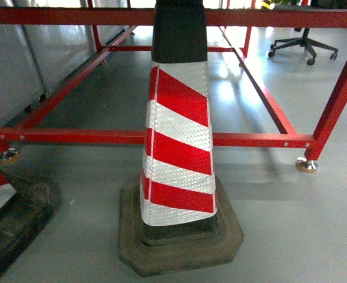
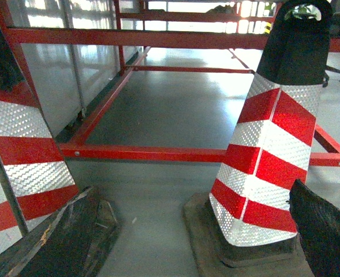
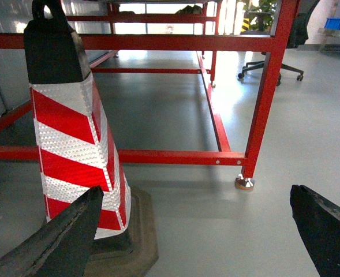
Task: Pick blue part to blue bin on bottom shelf
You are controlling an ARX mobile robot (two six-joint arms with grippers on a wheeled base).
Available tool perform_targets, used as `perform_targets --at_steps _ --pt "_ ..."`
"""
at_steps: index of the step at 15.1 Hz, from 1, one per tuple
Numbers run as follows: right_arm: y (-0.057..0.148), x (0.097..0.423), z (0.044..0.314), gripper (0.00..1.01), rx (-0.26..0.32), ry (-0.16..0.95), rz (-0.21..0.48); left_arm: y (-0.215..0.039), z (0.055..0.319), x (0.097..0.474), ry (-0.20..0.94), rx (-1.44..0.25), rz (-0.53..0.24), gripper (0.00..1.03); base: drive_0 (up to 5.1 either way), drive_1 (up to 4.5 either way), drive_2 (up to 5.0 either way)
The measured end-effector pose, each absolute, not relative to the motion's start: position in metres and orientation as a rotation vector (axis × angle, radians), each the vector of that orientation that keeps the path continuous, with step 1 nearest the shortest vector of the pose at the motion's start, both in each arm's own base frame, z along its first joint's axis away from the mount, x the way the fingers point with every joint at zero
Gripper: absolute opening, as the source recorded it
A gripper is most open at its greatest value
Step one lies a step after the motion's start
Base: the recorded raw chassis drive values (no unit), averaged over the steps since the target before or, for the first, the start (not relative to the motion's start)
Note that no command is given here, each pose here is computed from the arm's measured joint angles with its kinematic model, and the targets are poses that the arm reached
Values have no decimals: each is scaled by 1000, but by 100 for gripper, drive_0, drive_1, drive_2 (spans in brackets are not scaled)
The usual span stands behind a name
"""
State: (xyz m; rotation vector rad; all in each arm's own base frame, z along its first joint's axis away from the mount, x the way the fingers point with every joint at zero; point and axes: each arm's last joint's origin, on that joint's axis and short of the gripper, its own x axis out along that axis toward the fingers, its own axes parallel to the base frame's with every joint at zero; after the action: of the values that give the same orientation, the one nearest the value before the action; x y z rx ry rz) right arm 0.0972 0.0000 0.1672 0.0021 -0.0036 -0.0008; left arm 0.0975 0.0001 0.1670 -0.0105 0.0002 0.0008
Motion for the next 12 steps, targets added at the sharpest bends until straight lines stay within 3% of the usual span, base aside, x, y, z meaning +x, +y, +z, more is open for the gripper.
perform_targets --at_steps 12 --pt "0 97 167 98 2 -4 -1 0 167 98 1 -10 1 98 3 3 3"
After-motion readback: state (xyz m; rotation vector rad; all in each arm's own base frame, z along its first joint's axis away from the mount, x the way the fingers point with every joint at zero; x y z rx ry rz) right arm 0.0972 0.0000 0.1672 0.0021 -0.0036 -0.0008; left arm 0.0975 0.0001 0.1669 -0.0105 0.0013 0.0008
